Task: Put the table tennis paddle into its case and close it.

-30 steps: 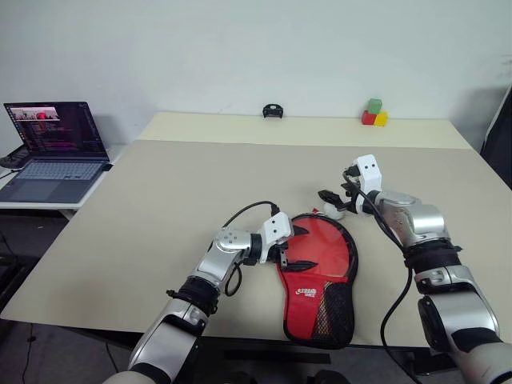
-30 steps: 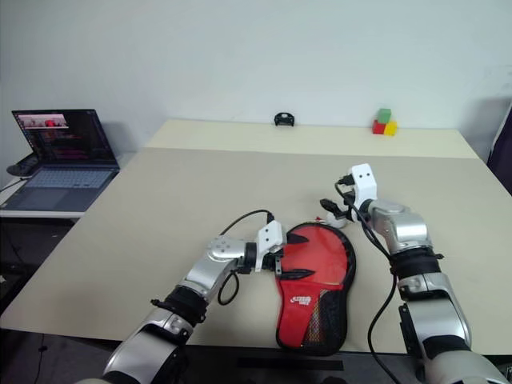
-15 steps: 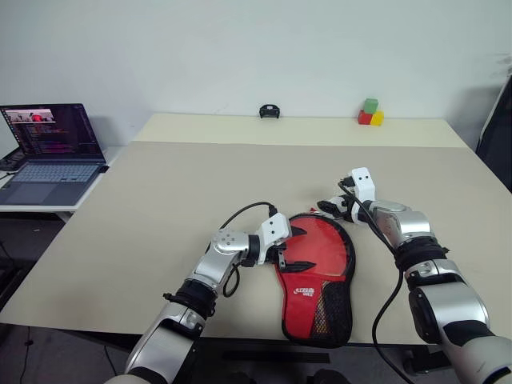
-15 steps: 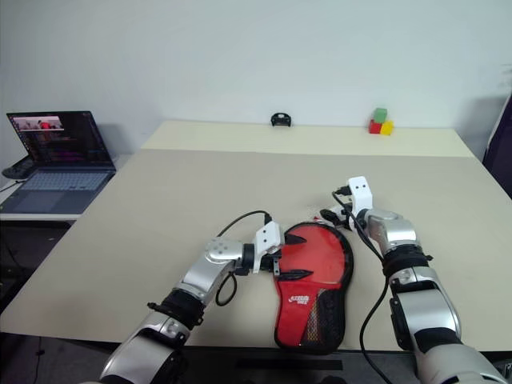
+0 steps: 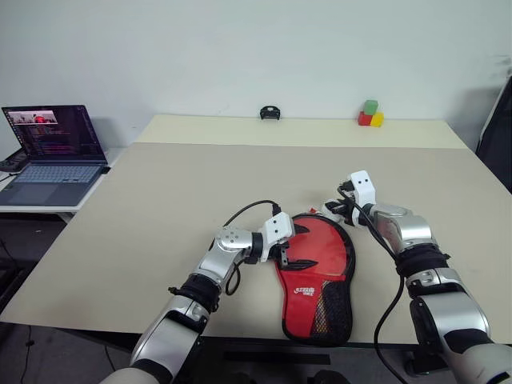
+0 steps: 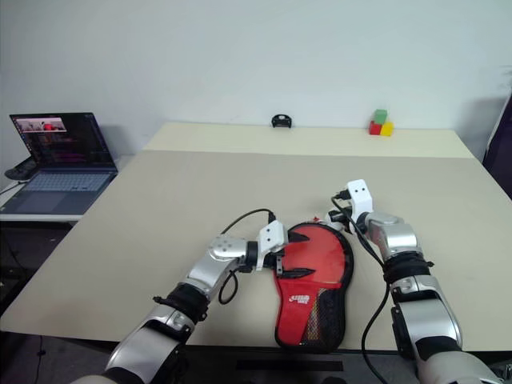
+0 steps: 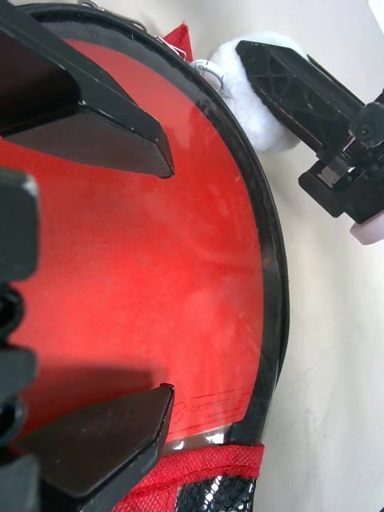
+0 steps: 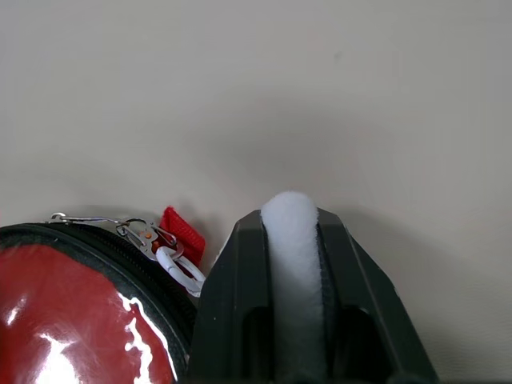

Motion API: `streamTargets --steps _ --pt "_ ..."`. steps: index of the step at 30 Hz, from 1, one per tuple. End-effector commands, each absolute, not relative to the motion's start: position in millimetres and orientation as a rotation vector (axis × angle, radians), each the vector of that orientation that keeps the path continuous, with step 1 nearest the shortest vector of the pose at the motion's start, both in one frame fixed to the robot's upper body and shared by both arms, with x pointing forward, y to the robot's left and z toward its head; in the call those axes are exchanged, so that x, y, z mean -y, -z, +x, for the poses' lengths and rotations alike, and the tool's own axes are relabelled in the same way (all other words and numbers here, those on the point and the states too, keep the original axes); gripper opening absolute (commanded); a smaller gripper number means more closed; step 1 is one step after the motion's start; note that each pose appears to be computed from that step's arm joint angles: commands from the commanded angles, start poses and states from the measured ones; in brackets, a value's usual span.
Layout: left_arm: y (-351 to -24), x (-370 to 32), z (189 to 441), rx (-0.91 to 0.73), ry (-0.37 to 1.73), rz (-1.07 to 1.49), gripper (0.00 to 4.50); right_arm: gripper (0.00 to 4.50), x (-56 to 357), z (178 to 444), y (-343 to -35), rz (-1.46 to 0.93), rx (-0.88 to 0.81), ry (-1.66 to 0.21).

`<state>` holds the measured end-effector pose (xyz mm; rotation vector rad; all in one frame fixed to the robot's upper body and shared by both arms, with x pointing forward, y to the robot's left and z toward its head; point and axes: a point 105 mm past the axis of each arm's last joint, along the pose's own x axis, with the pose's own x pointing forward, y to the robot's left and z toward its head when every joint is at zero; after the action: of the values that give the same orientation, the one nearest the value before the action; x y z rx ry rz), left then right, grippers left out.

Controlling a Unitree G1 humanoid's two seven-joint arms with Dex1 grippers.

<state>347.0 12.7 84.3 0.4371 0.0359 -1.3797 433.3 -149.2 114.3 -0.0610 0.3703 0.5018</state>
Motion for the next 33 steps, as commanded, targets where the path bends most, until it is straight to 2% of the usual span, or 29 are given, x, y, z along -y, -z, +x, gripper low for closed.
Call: streamTargets --steps 1,12,20,27,33 --pt "-52.2 -16.4 340.4 -0.168 1.395 0.466 4.5 0.26 158.3 435.0 -128.8 -0.106 -0.332 -0.488" --pt "-28.5 -19.8 338.2 -0.259 1.383 0.43 4.5 0.26 197.1 426.3 -157.5 -0.207 -0.306 -0.449" --pt "-24.0 -15.9 335.9 -0.272 1.394 0.425 4.5 0.25 218.8 388.1 -154.2 -0.291 -0.391 -0.479" --pt "-25.4 -9.8 336.4 -0.27 1.406 0.427 4.5 0.25 225.6 333.2 -139.8 -0.315 -0.535 -0.556" --pt "-26.7 -3.1 336.1 -0.264 1.422 0.435 4.5 0.24 224.3 303.8 -138.0 -0.312 -0.604 -0.606"
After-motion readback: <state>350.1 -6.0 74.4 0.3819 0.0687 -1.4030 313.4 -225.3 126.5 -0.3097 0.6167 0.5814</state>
